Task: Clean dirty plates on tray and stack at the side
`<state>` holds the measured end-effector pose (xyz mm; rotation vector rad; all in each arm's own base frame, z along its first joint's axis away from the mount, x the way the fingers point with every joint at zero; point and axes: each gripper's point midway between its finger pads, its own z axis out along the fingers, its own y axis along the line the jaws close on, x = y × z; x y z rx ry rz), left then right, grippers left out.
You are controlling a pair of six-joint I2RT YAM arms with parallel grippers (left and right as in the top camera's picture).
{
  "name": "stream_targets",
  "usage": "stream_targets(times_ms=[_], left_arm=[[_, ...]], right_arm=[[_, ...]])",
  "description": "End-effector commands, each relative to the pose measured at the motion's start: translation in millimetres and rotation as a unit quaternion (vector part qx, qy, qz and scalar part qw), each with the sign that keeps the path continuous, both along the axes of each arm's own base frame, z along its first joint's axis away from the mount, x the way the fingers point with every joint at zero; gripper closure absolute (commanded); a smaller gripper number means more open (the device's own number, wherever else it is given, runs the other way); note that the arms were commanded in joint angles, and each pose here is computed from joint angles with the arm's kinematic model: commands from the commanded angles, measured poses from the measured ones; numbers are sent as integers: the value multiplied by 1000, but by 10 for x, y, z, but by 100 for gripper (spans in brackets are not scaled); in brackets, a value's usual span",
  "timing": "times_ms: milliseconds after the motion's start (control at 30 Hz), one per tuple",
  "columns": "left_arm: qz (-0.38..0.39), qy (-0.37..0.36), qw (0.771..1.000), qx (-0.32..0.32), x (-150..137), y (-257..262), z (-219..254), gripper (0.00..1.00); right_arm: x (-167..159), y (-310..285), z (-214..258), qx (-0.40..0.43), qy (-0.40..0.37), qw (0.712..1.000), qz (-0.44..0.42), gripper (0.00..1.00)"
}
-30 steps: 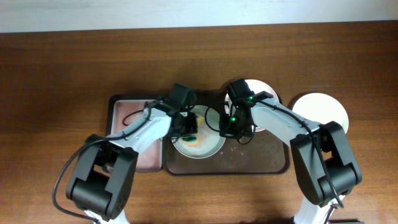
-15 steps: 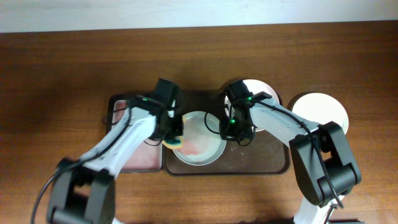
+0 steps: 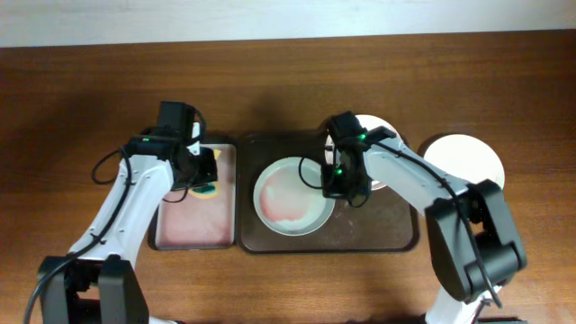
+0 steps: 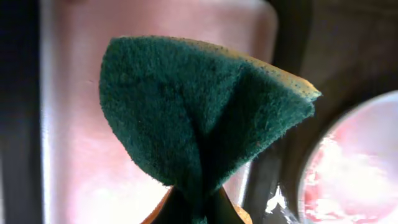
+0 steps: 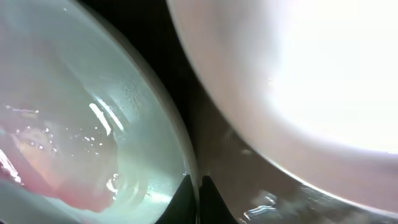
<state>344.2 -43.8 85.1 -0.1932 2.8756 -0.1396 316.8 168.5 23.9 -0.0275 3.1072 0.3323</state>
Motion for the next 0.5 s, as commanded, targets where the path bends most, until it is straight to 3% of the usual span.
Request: stream_targets(times_ms=[0, 100, 300, 333, 400, 433, 467], left_arm=[[-13, 0, 1000, 11, 81, 104, -89, 100], [-27, 19, 999, 16, 116, 104, -305, 100], [-18, 52, 996, 65, 119, 271, -616, 97], [-18, 54, 996, 65, 116, 272, -624, 85], [-17, 53, 996, 65, 117, 270, -624, 51], [-17, 54, 996, 65, 116, 270, -624, 44], [-18, 54, 996, 65, 116, 270, -624, 44]], right_arm=[[363, -254, 594, -67, -115, 991, 8, 96], [449, -473, 914, -135, -168, 976, 14, 96], [494, -661, 1357, -290, -263, 920, 21, 96], [494, -635, 1386, -300, -271, 914, 26, 96], [482, -546, 1459, -321, -293, 900, 37, 96], [476, -505, 1495, -330, -303, 893, 42, 96], [466, -464, 1535, -341, -314, 885, 47, 96]])
